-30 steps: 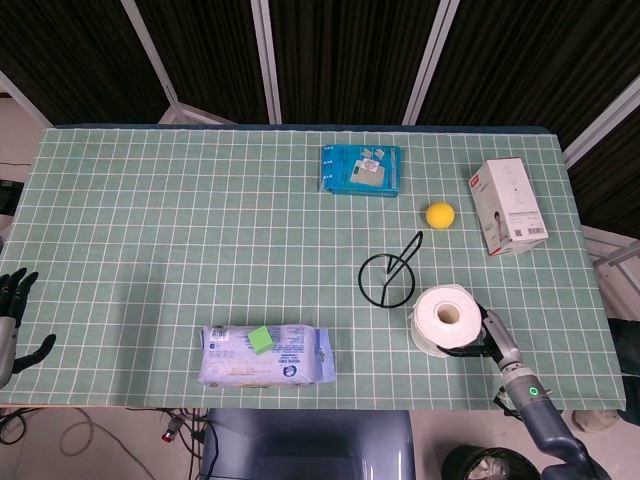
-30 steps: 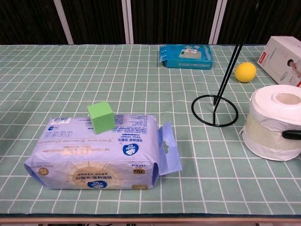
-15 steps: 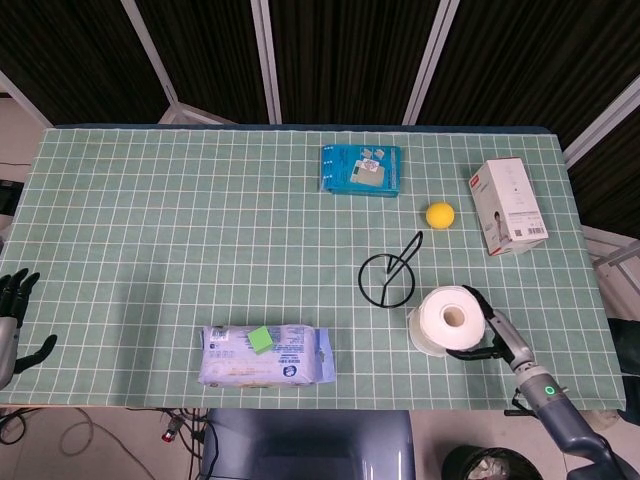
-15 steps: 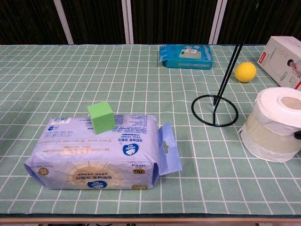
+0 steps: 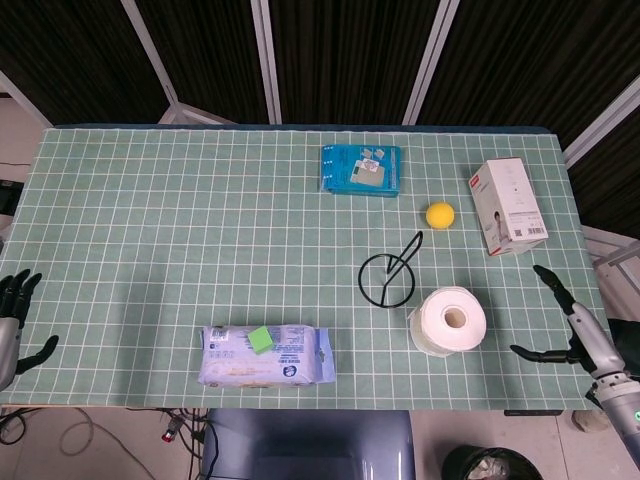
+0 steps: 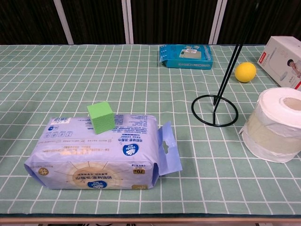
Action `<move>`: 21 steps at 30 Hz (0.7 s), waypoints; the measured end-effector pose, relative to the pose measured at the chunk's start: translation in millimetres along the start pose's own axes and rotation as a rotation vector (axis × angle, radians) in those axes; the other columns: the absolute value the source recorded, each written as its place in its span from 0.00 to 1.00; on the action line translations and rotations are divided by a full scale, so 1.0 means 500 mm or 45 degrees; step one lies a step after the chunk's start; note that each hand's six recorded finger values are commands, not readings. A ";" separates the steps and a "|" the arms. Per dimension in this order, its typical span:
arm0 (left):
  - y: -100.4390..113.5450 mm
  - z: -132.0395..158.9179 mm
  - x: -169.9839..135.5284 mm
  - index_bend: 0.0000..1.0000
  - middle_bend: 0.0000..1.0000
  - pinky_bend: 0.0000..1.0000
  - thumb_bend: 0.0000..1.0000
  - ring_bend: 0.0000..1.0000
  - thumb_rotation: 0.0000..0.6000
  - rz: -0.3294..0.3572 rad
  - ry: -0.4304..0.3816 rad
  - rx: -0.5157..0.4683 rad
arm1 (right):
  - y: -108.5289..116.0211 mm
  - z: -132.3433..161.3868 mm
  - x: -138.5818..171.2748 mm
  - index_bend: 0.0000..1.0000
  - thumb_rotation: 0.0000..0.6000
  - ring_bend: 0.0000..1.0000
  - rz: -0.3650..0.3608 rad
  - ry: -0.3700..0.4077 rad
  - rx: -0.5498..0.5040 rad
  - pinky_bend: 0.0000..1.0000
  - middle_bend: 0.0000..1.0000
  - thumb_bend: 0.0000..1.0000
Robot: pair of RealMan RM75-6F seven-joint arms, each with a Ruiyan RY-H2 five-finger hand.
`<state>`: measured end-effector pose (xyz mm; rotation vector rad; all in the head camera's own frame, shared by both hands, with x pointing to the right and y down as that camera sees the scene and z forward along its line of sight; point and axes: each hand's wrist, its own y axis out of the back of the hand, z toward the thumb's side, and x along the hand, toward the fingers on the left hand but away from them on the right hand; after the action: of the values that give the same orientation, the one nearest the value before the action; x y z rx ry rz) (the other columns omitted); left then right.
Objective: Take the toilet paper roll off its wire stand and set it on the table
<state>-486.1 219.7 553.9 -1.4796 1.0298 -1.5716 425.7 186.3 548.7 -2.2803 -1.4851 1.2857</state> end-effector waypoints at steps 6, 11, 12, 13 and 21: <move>0.004 0.004 -0.006 0.05 0.00 0.00 0.24 0.00 1.00 0.009 -0.014 -0.001 | 0.014 -0.007 0.023 0.00 1.00 0.00 -0.115 -0.005 0.461 0.00 0.00 0.00; 0.013 0.005 -0.011 0.05 0.00 0.00 0.24 0.00 1.00 0.031 -0.020 -0.009 | 0.000 -0.014 0.033 0.00 1.00 0.00 -0.217 -0.026 0.898 0.00 0.00 0.00; 0.015 0.005 -0.012 0.05 0.00 0.00 0.24 0.00 1.00 0.038 -0.022 -0.009 | -0.004 -0.015 0.035 0.00 1.00 0.00 -0.234 -0.030 0.957 0.00 0.00 0.00; 0.018 0.006 -0.014 0.05 0.00 0.00 0.24 0.00 1.00 0.046 -0.026 -0.011 | -0.009 -0.016 0.035 0.00 1.00 0.00 -0.251 -0.033 1.005 0.00 0.00 0.00; 0.017 0.002 -0.011 0.05 0.00 0.00 0.24 0.00 1.00 0.043 -0.033 -0.007 | -0.048 -0.025 0.033 0.00 1.00 0.00 -0.342 -0.012 1.078 0.00 0.00 0.00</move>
<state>-484.8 221.1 544.1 -1.4751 1.0404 -1.5235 420.4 215.8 559.4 -1.4765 -0.9228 1.4561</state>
